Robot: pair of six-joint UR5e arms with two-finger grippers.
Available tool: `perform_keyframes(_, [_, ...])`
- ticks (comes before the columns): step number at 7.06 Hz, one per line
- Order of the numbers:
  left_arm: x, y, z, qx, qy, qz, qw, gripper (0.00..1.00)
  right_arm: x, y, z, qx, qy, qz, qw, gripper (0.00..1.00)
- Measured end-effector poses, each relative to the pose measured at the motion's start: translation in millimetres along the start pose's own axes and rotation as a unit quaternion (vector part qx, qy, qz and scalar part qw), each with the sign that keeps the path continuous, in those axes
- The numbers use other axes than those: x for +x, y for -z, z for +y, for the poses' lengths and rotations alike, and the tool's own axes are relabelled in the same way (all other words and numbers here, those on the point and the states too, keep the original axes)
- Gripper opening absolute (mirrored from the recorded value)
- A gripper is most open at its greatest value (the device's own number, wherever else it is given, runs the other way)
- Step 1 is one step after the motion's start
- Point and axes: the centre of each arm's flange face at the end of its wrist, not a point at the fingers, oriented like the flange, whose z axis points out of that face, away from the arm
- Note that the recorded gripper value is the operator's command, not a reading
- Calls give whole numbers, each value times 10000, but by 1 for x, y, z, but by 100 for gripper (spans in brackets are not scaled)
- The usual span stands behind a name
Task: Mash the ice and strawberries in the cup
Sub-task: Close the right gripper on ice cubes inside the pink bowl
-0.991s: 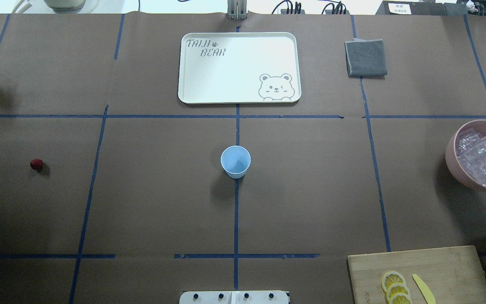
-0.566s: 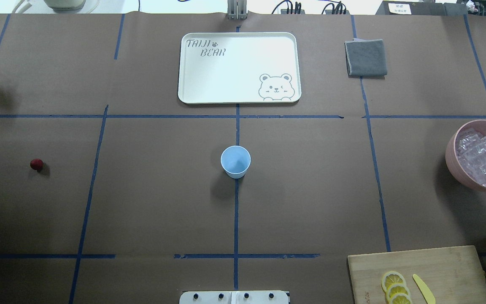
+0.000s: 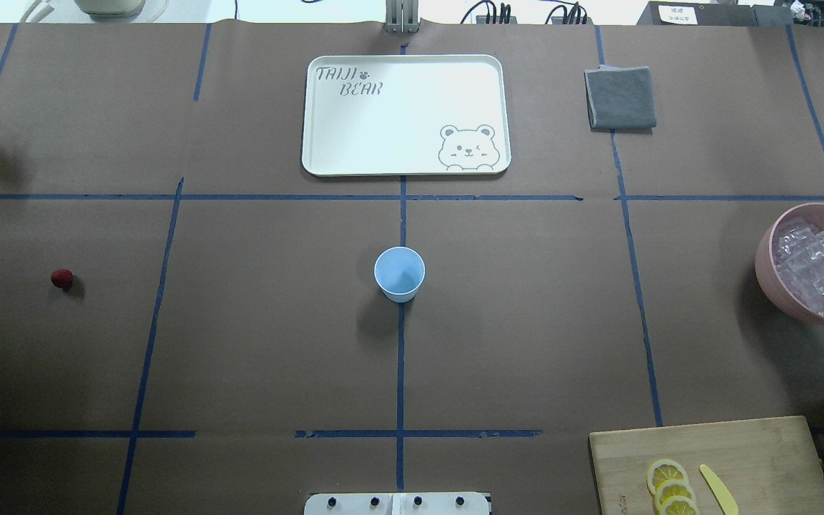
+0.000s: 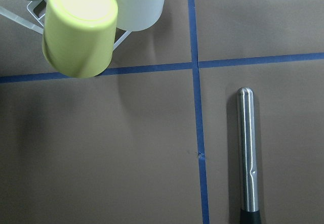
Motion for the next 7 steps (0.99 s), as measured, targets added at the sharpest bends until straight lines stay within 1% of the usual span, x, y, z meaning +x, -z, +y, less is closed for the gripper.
perform_keyframes(7, [0, 0, 0, 2, -2, 0, 10000, 100, 3, -19, 12, -228, 94, -5, 9997, 59])
